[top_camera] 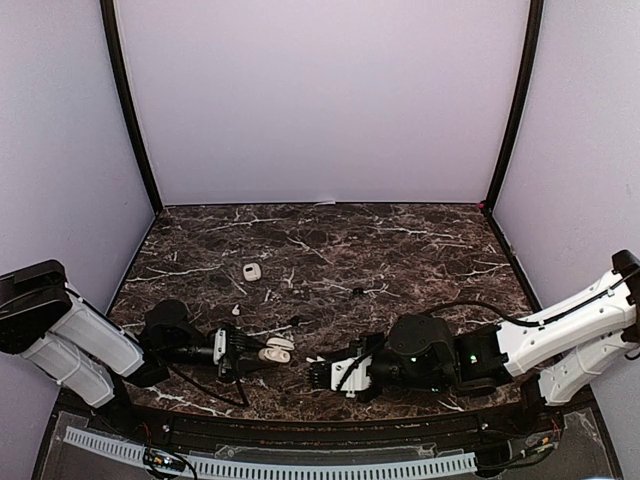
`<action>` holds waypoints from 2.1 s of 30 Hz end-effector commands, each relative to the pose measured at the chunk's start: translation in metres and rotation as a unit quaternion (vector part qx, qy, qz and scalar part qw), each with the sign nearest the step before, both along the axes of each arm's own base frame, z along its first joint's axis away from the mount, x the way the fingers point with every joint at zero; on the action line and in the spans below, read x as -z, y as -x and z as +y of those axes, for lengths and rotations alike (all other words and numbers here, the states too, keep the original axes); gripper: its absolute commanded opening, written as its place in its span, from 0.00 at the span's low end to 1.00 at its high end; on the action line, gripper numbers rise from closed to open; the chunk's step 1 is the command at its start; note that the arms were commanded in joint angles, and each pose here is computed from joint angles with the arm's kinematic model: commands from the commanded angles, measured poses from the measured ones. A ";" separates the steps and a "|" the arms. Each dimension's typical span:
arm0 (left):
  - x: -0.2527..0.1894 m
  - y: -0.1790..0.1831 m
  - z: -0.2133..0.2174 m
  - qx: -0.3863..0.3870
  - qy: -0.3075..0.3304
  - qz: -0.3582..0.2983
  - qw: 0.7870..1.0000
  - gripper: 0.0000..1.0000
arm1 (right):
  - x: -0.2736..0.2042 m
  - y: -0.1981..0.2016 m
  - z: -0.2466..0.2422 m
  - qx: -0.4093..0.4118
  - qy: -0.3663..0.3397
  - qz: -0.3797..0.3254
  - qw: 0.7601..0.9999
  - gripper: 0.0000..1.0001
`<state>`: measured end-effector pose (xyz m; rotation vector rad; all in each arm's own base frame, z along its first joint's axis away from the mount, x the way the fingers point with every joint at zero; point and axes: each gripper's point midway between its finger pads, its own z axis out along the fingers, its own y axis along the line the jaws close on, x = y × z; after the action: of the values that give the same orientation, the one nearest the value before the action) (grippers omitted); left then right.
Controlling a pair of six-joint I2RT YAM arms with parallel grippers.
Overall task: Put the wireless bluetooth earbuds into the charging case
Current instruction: Insert the left earbud into the left side groove of the charging case.
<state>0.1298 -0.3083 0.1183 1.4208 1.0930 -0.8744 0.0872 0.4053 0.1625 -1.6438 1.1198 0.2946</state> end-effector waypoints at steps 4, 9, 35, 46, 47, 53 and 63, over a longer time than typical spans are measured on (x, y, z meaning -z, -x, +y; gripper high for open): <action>-0.008 0.007 -0.008 0.033 0.011 0.025 0.999 0.12 | -0.012 -0.005 0.006 -0.001 0.023 -0.061 0.998 0.09; -0.006 0.008 -0.012 0.042 0.008 0.044 0.998 0.12 | -0.013 -0.002 0.008 -0.007 0.029 -0.065 0.997 0.09; -0.005 0.012 -0.013 0.056 0.004 0.050 0.997 0.12 | 0.002 0.002 0.024 -0.027 0.060 -0.083 0.994 0.07; -0.003 0.009 -0.008 0.040 0.002 0.010 0.999 0.11 | -0.023 0.016 0.045 -0.016 -0.009 0.044 0.999 0.00; -0.003 0.008 -0.008 0.037 0.001 0.004 0.999 0.11 | -0.025 0.013 0.047 0.002 -0.018 0.060 0.998 0.00; -0.008 -0.003 -0.002 -0.008 0.005 -0.036 0.999 0.11 | -0.027 0.014 0.058 0.057 -0.026 0.183 0.981 0.00; -0.010 -0.001 -0.001 -0.011 0.007 -0.048 0.999 0.11 | -0.010 0.010 0.058 0.086 -0.004 0.199 0.976 0.00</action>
<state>0.1331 -0.3119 0.1229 1.4275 1.0644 -0.8208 0.0766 0.4568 0.1670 -1.5534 1.5020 0.5171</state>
